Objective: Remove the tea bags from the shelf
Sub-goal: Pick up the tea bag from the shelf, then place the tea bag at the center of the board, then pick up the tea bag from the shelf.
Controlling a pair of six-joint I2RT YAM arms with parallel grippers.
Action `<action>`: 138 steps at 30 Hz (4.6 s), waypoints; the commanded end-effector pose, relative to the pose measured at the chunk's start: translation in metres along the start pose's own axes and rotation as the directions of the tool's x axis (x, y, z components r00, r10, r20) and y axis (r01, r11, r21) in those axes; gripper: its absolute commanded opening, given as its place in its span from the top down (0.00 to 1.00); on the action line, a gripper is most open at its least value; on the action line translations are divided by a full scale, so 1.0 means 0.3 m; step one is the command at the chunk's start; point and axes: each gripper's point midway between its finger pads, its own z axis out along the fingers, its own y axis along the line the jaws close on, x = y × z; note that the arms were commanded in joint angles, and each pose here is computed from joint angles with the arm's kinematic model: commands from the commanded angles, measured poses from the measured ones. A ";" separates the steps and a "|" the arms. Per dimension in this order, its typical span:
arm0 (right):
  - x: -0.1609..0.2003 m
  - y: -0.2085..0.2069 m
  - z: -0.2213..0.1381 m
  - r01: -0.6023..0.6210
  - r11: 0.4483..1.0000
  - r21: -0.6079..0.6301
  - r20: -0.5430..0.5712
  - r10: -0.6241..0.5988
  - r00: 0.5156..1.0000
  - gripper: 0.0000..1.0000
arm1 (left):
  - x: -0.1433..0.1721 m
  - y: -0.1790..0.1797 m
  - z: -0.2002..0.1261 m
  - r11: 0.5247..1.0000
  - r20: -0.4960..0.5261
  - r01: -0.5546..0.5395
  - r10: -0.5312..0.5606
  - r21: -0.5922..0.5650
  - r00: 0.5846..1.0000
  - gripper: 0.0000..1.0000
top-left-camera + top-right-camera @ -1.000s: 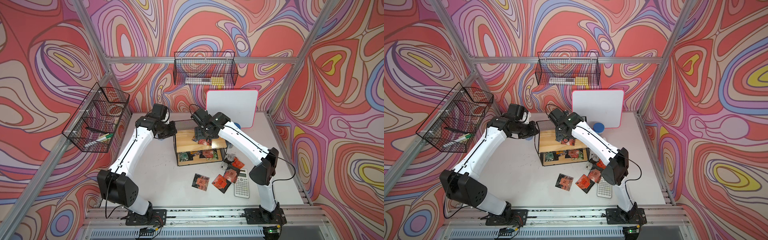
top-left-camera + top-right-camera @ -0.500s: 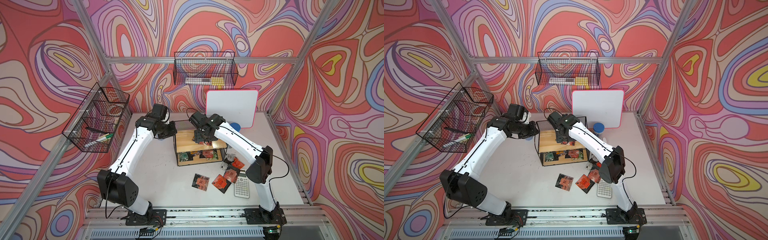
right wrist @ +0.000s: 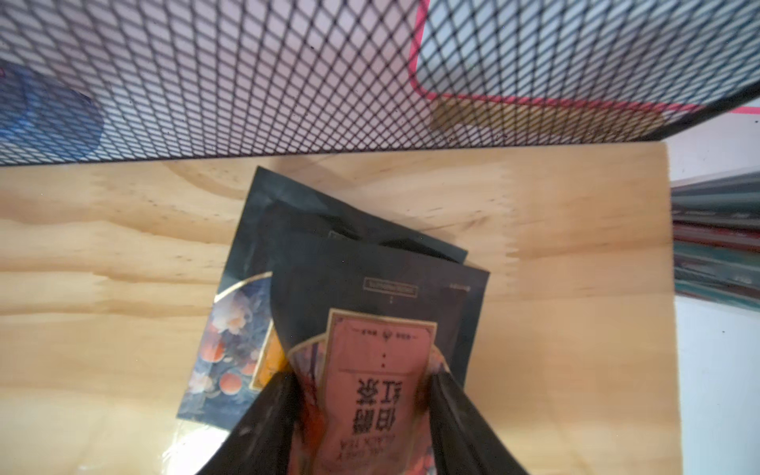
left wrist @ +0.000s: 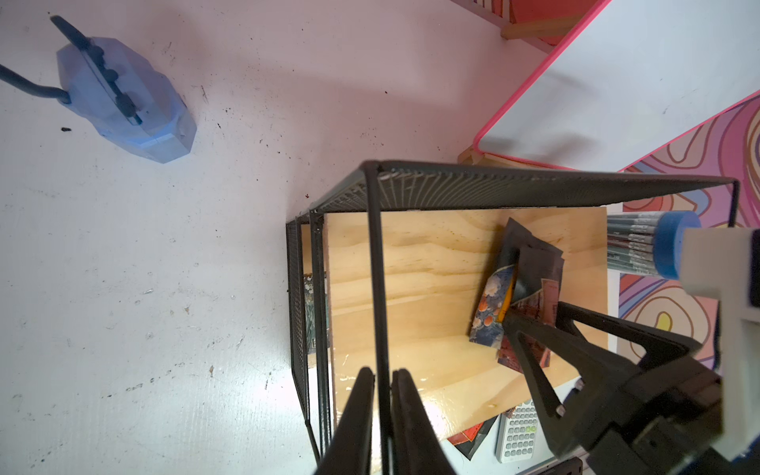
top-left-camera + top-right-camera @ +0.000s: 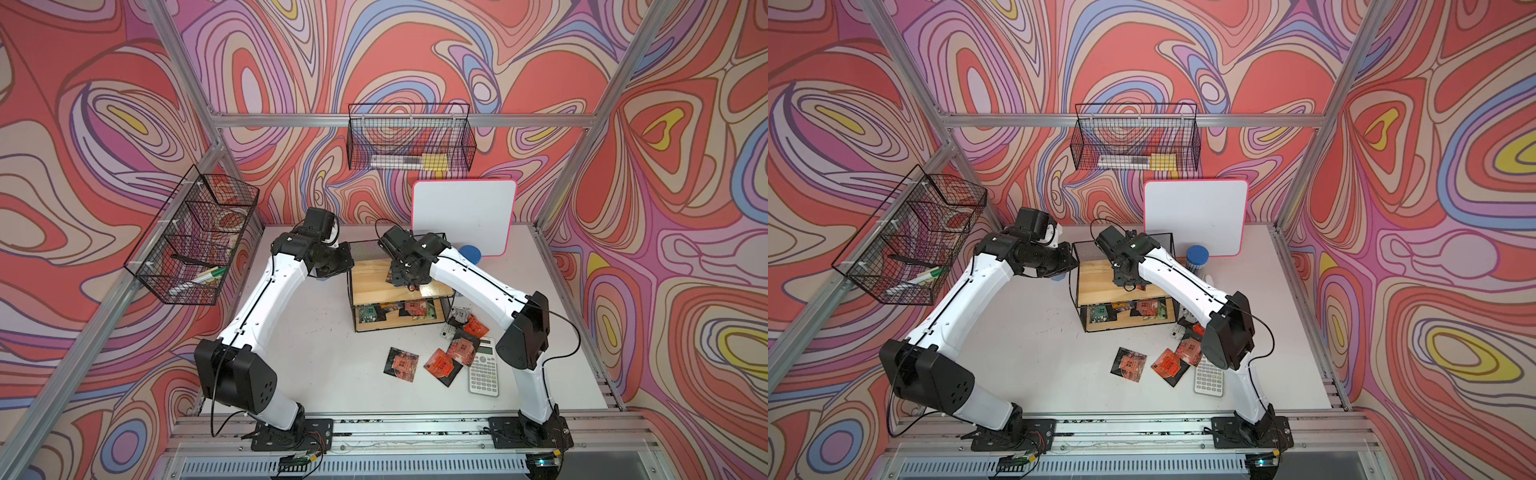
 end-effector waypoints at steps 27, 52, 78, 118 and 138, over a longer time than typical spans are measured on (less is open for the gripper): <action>-0.058 -0.050 -0.129 -0.069 0.998 -0.005 0.067 0.070 0.995 0.87 | 0.002 0.021 0.000 1.000 -0.005 -0.004 0.003 -0.027 1.000 0.85; -0.047 -0.564 -0.408 -0.494 0.869 0.007 0.352 0.461 0.815 0.95 | -0.003 0.014 -0.005 1.000 -0.001 0.000 0.000 -0.021 1.000 0.85; 0.439 -0.610 0.188 -0.630 0.774 0.061 -0.106 0.633 0.767 0.72 | -0.012 0.011 0.003 1.000 -0.003 -0.003 0.003 -0.021 1.000 0.85; -0.158 -0.242 -0.399 0.020 0.999 -0.051 0.375 0.000 0.927 0.16 | -0.015 0.008 0.010 1.000 -0.006 0.001 -0.001 -0.016 1.000 0.85; -0.052 0.092 -0.035 0.168 0.984 -0.057 0.061 -0.164 0.985 0.09 | -0.015 0.008 0.004 1.000 -0.006 -0.001 0.001 -0.019 1.000 0.86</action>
